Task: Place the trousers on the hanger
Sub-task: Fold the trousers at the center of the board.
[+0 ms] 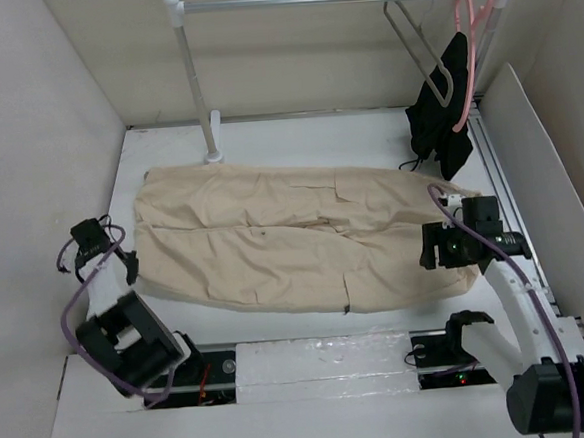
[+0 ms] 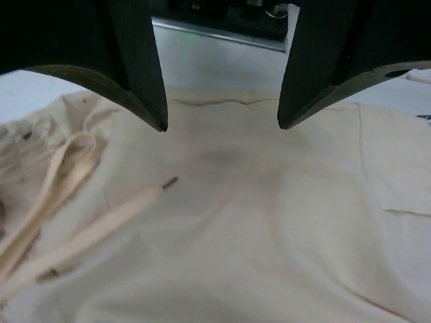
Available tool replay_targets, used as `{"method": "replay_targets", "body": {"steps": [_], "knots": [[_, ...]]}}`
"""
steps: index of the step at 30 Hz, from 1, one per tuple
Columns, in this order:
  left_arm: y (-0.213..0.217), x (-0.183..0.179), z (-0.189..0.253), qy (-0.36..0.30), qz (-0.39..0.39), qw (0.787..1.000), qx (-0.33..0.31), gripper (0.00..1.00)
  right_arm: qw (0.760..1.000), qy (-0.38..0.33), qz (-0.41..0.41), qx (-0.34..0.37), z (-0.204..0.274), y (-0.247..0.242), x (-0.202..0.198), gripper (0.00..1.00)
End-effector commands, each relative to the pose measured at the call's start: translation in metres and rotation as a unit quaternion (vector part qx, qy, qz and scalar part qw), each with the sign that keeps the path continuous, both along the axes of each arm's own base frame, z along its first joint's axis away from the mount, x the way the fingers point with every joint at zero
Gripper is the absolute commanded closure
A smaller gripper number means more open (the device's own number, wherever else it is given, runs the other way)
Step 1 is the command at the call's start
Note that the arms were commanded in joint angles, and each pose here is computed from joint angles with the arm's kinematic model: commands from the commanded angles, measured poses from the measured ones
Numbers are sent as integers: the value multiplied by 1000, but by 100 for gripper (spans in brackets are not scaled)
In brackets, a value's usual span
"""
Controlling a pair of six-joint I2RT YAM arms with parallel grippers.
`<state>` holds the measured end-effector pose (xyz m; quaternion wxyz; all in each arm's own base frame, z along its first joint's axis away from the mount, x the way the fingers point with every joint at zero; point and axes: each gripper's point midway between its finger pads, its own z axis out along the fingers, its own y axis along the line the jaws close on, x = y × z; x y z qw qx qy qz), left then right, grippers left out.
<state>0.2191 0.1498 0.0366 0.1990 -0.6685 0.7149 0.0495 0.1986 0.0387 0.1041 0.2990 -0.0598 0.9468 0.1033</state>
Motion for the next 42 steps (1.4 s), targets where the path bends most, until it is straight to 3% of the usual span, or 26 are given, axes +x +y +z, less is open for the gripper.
{"method": "replay_targets", "body": {"steps": [1,5,7,10,13,15,20,26,31,33,35,38,42], "knots": [[-8,40,84,-143,-55,986,71,100,993,68,-93,-20,-14,-27,-16,29],[-43,52,129,-215,-99,969,77,100,974,130,-188,-14,-25,-56,-18,34],[-56,56,142,-265,-110,956,65,100,950,193,-246,-11,-47,-73,-29,34],[-57,58,155,-279,-113,951,68,100,926,225,-303,-1,-53,-94,-35,35],[-69,71,174,-299,-135,942,68,100,893,235,-383,8,-59,-128,-44,34],[-75,82,182,-314,-140,937,59,100,873,228,-431,-19,-58,-144,-45,41],[-77,97,179,-303,-150,940,45,100,851,202,-485,-22,-52,-136,-43,44],[-78,102,159,-288,-150,945,37,100,875,217,-431,-32,-63,-117,-29,37],[-66,102,148,-271,-133,952,55,100,878,236,-417,-15,-81,-110,-27,39],[-56,101,145,-266,-122,954,61,100,880,234,-413,-19,-84,-112,-24,51],[-42,99,140,-247,-105,960,79,100,885,227,-406,-28,-78,-117,-20,77],[-24,99,135,-214,-82,967,107,100,903,182,-384,-66,-46,-135,-6,97],[-8,105,134,-186,-60,972,127,100,917,105,-364,-123,7,-162,16,100]]}}
